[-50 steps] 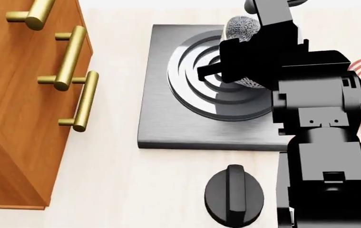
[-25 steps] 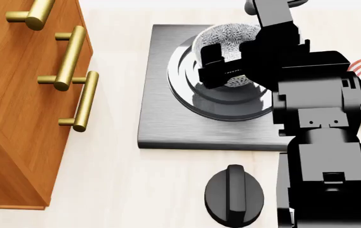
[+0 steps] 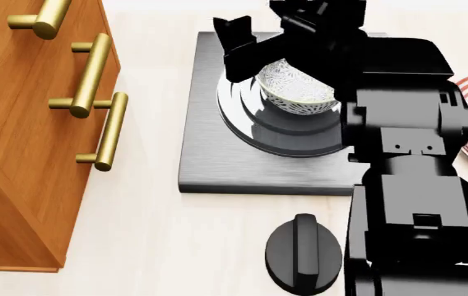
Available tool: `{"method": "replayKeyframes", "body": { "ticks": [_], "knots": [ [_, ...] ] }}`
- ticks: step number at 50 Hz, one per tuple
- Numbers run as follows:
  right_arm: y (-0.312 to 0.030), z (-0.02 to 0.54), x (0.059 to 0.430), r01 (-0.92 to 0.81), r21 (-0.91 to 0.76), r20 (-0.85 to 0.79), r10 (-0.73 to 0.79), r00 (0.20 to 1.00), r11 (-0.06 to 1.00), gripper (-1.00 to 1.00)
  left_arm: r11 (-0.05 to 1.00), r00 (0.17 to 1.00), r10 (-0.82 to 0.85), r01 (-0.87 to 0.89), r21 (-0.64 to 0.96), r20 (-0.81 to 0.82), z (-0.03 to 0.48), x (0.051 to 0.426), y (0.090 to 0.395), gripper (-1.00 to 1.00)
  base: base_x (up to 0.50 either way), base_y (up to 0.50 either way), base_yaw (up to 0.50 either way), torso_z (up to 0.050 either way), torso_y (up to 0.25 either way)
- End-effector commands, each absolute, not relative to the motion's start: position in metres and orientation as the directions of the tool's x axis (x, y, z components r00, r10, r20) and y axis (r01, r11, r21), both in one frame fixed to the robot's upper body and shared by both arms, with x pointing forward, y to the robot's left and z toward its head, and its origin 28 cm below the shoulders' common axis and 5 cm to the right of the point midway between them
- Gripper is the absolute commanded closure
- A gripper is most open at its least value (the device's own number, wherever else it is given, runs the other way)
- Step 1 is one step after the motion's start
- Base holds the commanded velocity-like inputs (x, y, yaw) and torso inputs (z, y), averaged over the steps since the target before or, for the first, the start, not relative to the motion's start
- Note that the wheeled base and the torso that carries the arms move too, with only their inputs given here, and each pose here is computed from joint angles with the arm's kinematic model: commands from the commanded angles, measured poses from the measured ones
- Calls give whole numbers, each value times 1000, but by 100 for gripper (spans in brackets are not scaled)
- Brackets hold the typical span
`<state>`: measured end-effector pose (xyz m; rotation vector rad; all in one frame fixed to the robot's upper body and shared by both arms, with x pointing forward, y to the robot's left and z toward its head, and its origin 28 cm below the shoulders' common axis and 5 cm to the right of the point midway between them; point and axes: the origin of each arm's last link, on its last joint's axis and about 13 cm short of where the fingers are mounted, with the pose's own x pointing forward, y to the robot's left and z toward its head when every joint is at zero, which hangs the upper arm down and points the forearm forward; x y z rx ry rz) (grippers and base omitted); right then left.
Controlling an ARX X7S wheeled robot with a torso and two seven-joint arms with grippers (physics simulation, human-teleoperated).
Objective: Put the bowl on the stove.
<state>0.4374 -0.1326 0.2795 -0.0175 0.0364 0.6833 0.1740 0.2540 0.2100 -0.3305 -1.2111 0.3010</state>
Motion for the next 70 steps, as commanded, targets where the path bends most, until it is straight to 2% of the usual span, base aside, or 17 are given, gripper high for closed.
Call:
{"method": "replayKeyframes", "body": {
  "ticks": [1, 12, 14, 23, 27, 40, 46, 54, 70],
  "knots": [
    [-134, 299, 439, -662, -64, 107, 665, 739, 746, -100, 915, 301, 400, -71, -398, 866, 209, 174, 255, -100, 0, 0, 0, 0, 0],
    [-167, 292, 435, -560, -39, 237, 553, 799, 827, -100, 914, 302, 400, -64, -401, 865, 209, 173, 254, -100, 0, 0, 0, 0, 0],
    [-168, 279, 424, -566, -20, 204, 557, 805, 824, -100, 914, 305, 400, -60, -402, 864, 209, 173, 253, -100, 0, 0, 0, 0, 0],
    [-173, 278, 373, -531, -69, 308, 524, 794, 845, -100, 913, 303, 402, -61, -404, 864, 211, 172, 254, -100, 0, 0, 0, 0, 0],
    [-175, 275, 347, -556, -60, 363, 537, 762, 829, -100, 913, 299, 402, -61, -403, 865, 212, 172, 254, -100, 0, 0, 0, 0, 0],
    [-188, 270, 275, -537, -162, 338, 558, 758, 828, -100, 914, 301, 399, -62, -400, 866, 212, 172, 254, -100, 0, 0, 0, 0, 0],
    [-191, 265, 252, -610, -201, 328, 640, 695, 766, -100, 915, 301, 398, -59, -400, 866, 212, 172, 253, -100, 0, 0, 0, 0, 0],
    [-198, 264, 226, -621, -200, 563, 607, 560, 758, -100, 917, 295, 394, -58, -395, 870, 212, 171, 253, -100, 0, 0, 0, 0, 0],
    [-208, 244, 200, -554, -134, 736, 457, 500, 821, -100, 918, 295, 391, -53, -394, 872, 212, 170, 252, -100, 0, 0, 0, 0, 0]
  ]
}}
